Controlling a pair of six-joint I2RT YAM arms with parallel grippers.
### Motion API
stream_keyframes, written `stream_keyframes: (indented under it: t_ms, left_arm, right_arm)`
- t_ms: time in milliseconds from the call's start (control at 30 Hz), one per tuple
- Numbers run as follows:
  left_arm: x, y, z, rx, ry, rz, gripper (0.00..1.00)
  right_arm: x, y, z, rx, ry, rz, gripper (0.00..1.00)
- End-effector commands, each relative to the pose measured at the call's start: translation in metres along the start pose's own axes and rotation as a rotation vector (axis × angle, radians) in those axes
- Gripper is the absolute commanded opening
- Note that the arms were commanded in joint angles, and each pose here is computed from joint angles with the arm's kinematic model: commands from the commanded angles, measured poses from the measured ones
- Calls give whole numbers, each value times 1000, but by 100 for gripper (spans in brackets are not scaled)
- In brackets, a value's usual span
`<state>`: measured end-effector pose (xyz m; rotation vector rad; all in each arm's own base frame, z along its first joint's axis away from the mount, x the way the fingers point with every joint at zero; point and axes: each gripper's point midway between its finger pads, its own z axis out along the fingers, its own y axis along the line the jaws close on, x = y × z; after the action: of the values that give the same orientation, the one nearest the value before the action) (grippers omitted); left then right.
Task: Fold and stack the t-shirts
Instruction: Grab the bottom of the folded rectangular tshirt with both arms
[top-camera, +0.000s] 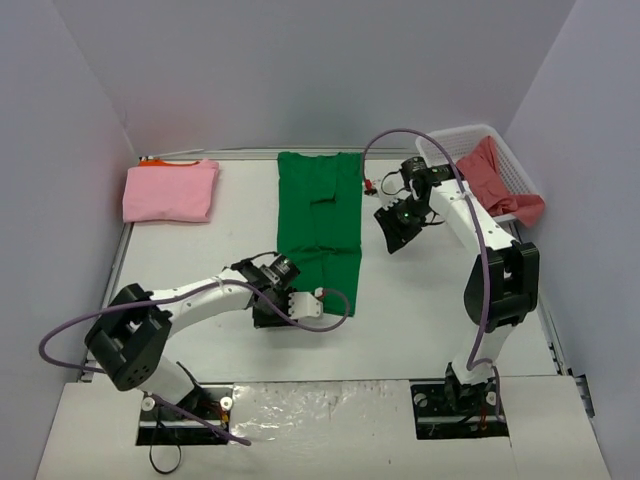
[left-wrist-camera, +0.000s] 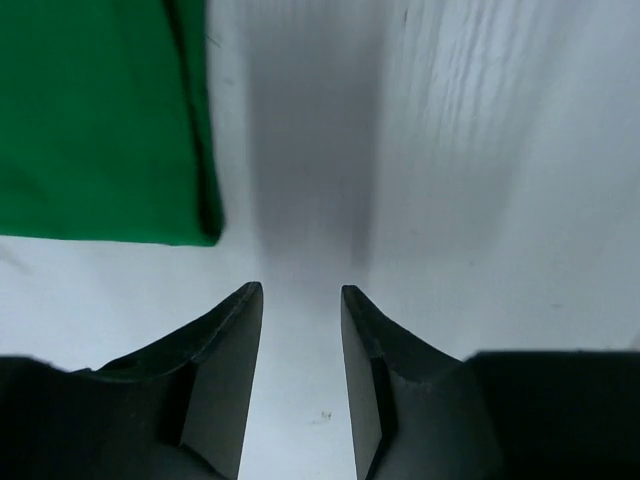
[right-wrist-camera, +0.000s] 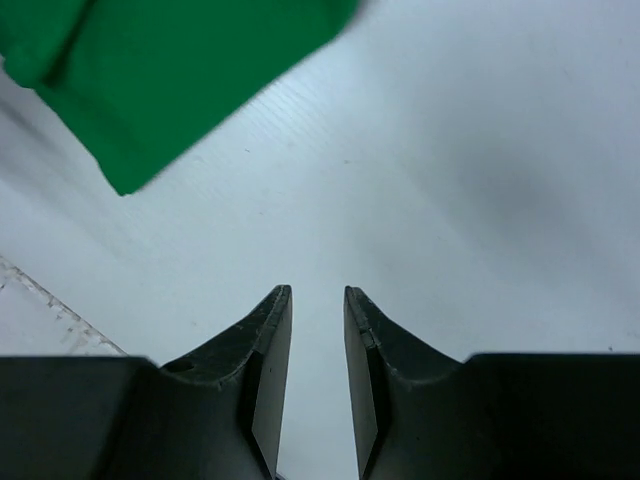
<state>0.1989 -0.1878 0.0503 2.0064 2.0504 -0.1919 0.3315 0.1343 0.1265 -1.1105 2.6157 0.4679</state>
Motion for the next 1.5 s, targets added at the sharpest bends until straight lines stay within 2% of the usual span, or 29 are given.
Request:
stream_keyframes:
  t_ms: [0, 133, 367, 733, 833, 867, 900, 933, 1033, 1167, 1200, 1267, 1300, 1333, 1367, 1400, 1467]
  left_arm:
    - [9, 36, 14, -206, 31, 32, 37]
    - [16, 47, 28, -282, 57, 26, 37]
    - [4, 50, 33, -281, 9, 9, 38]
    - [-2, 2, 41, -54, -12, 44, 37]
    - [4, -4, 52, -14, 18, 37, 25]
    - [6, -6, 57, 1, 35, 30, 16]
    - [6, -6, 60, 8, 40, 23, 3]
    - [7, -8, 61, 19, 46, 17, 2]
    - [-4, -10, 56, 49, 2, -19, 2]
    - [-37, -12, 14, 131, -181, -56, 2]
    - [-55, -13, 0, 180, -266, -53, 2]
    - [-54, -13, -19, 246, -312, -84, 2]
    - [-69, -13, -34, 298, -392, -79, 2]
    - [-65, -19, -38, 360, -384, -106, 2]
    - [-66, -15, -44, 389, -427, -113, 2]
    - [-62, -12, -46, 395, -418, -121, 2]
    - [-59, -7, -47, 443, -436, -164, 2]
  right_arm:
    - [20, -23, -4, 59, 8, 81, 24]
    - [27, -31, -8, 73, 6, 115, 25]
    - [32, -38, -8, 97, 22, 141, 27]
    - [40, -50, -1, 113, 52, 165, 27]
    - [41, -50, 0, 113, 52, 165, 27]
    - [41, -49, 0, 113, 50, 164, 27]
    - [42, -49, -1, 115, 50, 162, 27]
    - [41, -49, -1, 116, 48, 161, 27]
    - [41, -47, -5, 116, 34, 157, 27]
    - [26, -31, -13, 55, -49, 121, 26]
    - [23, -26, -15, 34, -72, 113, 22]
    - [13, -12, -22, -9, -139, 88, 19]
    - [13, -2, -19, -27, -140, 65, 18]
    - [11, 6, -26, -26, -170, 44, 19]
    - [14, 20, -18, -77, -192, 17, 23]
    - [16, 28, -17, -97, -210, -14, 26]
    - [13, 36, -28, -50, -296, -107, 30]
